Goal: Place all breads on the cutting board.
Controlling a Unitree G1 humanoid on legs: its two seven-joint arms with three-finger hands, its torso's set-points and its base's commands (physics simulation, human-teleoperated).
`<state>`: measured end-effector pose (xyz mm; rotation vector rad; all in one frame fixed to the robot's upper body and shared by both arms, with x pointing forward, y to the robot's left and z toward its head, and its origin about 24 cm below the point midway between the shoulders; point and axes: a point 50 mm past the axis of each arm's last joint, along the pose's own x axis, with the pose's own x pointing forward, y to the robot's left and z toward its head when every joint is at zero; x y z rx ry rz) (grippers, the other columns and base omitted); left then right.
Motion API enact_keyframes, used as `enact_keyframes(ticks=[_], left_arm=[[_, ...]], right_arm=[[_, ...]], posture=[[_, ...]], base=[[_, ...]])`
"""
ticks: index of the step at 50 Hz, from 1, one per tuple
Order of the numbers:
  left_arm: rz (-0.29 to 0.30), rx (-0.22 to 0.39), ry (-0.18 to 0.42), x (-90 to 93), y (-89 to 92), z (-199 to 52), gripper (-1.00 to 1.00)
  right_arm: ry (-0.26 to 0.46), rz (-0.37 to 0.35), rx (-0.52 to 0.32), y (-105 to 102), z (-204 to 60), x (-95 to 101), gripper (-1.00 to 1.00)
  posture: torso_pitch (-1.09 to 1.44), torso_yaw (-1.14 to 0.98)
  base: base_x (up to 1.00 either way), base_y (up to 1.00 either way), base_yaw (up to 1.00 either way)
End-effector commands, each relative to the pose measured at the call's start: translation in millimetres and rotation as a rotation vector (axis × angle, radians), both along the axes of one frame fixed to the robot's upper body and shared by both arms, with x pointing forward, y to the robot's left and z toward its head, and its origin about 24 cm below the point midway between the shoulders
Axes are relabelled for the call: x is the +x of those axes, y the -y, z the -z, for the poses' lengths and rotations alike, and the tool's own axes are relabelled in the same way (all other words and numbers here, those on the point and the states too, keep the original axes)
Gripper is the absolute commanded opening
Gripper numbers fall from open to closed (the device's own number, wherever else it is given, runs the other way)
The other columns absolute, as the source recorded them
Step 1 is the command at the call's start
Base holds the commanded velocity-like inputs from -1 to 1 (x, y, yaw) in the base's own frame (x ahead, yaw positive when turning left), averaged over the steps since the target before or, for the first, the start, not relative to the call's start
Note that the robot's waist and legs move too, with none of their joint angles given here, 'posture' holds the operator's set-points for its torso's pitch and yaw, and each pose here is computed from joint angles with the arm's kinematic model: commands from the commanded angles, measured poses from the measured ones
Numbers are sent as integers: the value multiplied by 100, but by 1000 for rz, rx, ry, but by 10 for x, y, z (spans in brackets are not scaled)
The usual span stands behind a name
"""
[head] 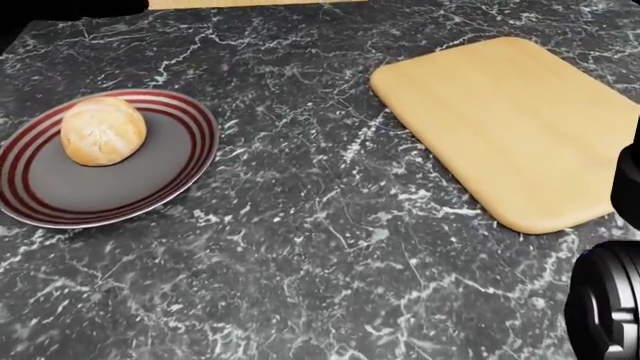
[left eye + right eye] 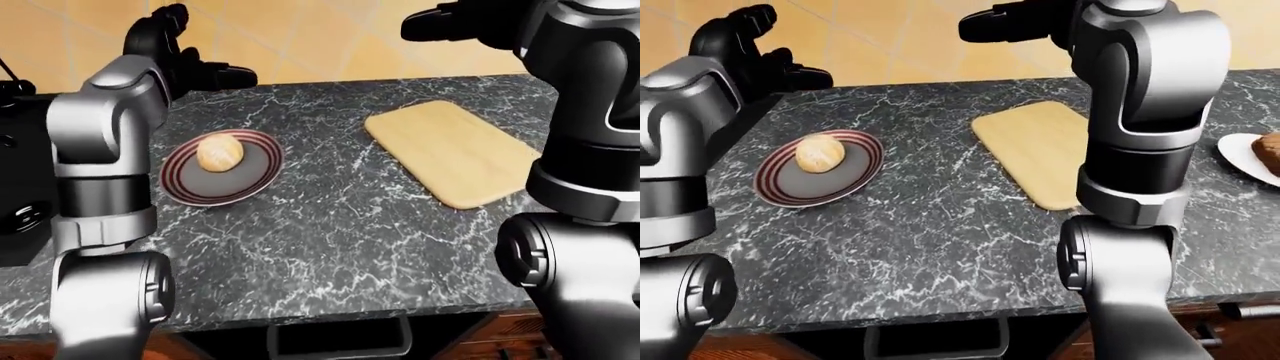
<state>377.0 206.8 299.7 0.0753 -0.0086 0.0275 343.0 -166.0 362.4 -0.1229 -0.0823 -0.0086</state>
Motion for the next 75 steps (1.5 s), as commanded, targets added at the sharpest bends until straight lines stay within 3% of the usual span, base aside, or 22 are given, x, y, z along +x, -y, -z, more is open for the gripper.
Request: enact_keyframes(ticks=[1, 16, 24, 27, 34, 37, 39, 45, 58, 75], left_arm=[[-6, 65, 94, -45, -16, -188, 100], [-11, 184, 39, -41, -180, 118, 100], [0, 207, 22, -5, -179, 232, 100], [3, 228, 20, 2, -176, 255, 84], [10, 254, 7, 38, -171, 329, 84], [13, 270, 3, 51, -166, 347, 63], [6, 291, 10, 68, -176, 334, 71], [-2, 345, 17, 110, -203, 371, 68], [-18, 397, 12, 157, -278, 365, 60], [7, 448, -38, 181, -279, 585, 52]], right_arm=[[91, 1, 0, -2, -183, -86, 100], [83, -8, 6, -22, -111, -67, 100], [85, -13, 16, -45, -104, -66, 100], [81, -12, 20, -37, -72, -66, 100], [81, -9, 26, -17, -60, -73, 100], [79, -10, 27, -22, -51, -79, 100], [80, -10, 28, -21, -60, -81, 100], [75, -9, 33, -12, -6, -85, 100], [74, -14, 36, -26, 18, -89, 100], [77, -12, 41, -5, 3, -125, 100]], posture=[[0, 0], [0, 0], [0, 0], [0, 0], [0, 0], [0, 0], [0, 0], [0, 0], [0, 0], [0, 0]], base=[[0, 0, 0], [0, 0, 0], [0, 0, 0], [0, 0, 0], [0, 0, 0], [0, 0, 0], [0, 0, 0], [0, 0, 0], [0, 0, 0], [0, 0, 0]])
